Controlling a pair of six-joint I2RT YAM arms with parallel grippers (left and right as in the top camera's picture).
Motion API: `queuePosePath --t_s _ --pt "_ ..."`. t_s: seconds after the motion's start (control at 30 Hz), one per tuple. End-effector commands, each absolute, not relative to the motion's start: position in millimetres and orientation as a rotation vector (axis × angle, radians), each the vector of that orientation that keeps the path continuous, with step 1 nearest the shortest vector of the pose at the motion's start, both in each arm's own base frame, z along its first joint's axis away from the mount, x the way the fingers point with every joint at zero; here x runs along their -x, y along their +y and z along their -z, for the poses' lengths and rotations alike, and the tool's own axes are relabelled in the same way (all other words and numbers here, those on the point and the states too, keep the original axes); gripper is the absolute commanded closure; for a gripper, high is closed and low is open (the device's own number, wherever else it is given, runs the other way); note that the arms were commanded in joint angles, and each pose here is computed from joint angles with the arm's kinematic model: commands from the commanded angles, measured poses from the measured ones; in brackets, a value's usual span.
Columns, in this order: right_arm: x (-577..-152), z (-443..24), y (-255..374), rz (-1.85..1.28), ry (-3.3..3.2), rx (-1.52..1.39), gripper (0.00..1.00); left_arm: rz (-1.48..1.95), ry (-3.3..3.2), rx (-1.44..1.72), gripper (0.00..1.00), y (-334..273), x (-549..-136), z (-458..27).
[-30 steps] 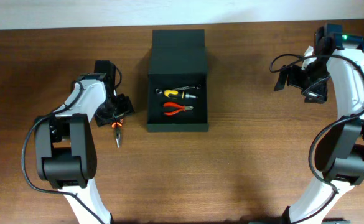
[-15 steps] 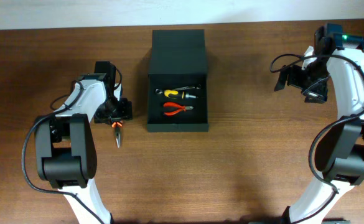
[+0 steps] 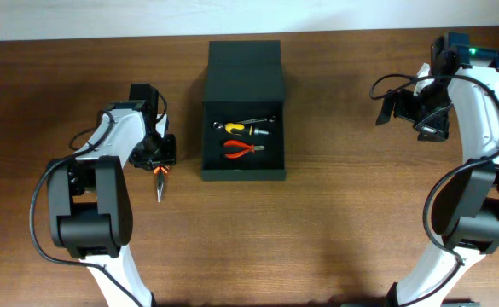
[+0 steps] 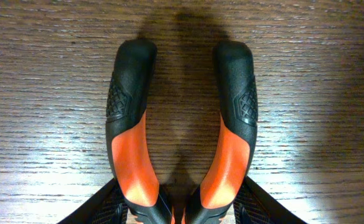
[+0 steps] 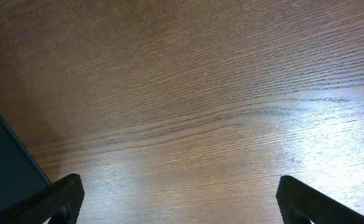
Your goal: Pack container
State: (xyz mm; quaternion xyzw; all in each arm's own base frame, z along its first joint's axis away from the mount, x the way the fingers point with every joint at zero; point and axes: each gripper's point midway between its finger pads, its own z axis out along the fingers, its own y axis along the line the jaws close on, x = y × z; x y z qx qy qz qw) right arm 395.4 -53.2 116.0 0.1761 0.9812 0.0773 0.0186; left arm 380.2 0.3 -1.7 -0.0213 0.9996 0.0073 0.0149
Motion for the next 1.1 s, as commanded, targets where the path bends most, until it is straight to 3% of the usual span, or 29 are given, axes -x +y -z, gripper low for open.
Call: queuePosePath --t_s 0.0,0.1,0.27,0.6,1.07 --pt "-392.7 -113.7 -56.4 -0.221 3.056 -0.557 0.01 -0.025 3.145 0.087 0.63 1.3 -374.3 13.6" --pt "-392.7 -113.7 -56.4 -0.221 3.056 -0.557 0.01 -0.025 3.145 0.087 0.72 1.3 -374.4 13.6" --pt "-392.4 -113.7 -56.4 -0.221 3.058 -0.558 0.01 -0.025 3.145 0.086 0.98 1.3 -374.3 13.6" --pt "-391.1 -113.6 -56.2 -0.222 3.063 -0.559 0.01 -0.025 3.137 0.074 0.98 1.4 -379.0 5.9" --pt "-391.1 -113.6 -56.1 -0.222 3.063 -0.559 0.01 -0.038 3.023 0.028 0.98 2.9 -411.8 -45.6"
